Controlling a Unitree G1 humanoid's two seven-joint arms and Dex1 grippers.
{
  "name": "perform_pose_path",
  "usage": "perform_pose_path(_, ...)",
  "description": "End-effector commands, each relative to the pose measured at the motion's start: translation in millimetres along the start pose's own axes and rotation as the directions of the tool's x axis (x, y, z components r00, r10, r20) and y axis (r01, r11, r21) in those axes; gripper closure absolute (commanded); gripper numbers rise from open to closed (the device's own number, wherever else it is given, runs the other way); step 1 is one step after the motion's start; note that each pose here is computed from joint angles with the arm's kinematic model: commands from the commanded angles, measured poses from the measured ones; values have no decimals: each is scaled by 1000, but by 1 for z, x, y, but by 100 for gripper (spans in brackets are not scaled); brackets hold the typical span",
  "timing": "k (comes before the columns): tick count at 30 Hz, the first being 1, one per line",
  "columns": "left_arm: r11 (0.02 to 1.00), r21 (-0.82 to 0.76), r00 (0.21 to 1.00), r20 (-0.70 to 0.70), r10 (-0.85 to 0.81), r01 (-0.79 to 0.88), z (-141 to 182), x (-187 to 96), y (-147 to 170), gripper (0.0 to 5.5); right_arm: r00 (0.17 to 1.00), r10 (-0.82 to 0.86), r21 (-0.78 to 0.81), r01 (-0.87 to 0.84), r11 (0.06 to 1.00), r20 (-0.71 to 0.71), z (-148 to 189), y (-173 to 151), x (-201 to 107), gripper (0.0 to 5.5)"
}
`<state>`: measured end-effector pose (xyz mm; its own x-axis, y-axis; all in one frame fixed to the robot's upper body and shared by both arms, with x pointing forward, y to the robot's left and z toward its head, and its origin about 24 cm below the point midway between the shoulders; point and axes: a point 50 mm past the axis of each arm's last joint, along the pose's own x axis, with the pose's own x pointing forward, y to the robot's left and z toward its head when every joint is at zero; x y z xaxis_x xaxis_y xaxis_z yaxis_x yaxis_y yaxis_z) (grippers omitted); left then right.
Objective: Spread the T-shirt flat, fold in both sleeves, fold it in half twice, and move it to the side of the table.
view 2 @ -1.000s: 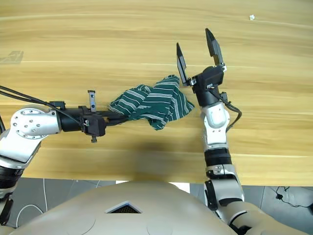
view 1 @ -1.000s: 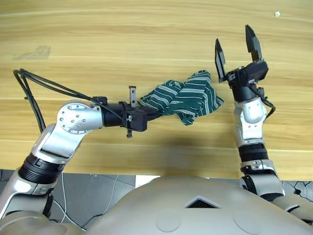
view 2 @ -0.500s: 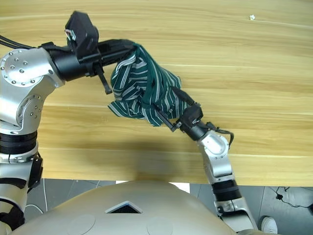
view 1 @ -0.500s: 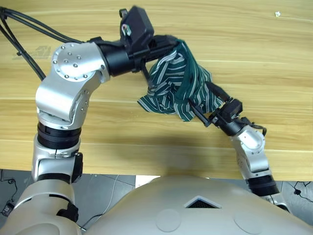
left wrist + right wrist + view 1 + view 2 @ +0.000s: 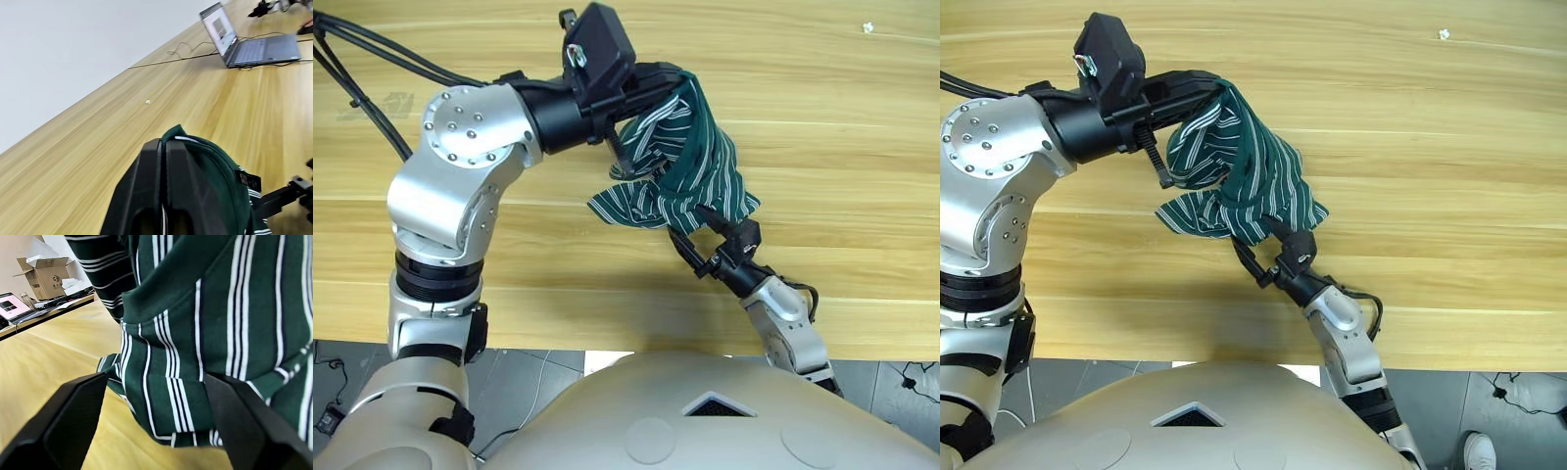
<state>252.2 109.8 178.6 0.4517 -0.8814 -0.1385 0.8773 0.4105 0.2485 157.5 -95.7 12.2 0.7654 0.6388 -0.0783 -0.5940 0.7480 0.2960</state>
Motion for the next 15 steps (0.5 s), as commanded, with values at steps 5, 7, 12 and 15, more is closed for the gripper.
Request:
perform_pose_path(5, 994, 18, 993, 47, -109, 109, 8, -6, -19, 549, 1000, 0, -81, -2, 997, -17, -1, 2, 13, 185)
perform_pose_path(7, 994, 25, 992, 57, -109, 108, 10, -6, -19, 549, 999, 18, -120, -23, 993, -45, -5, 3, 12, 185)
perform_pose_path(12, 996, 38, 992, 88, -85, 82, 19, -5, -15, 550, 984, 106, -226, -137, 965, -145, -16, 8, 5, 277)
perform_pose_path(15, 997, 38, 993, 101, -65, 61, 22, -5, -10, 550, 976, 127, -257, -170, 951, -177, -20, 10, 3, 336)
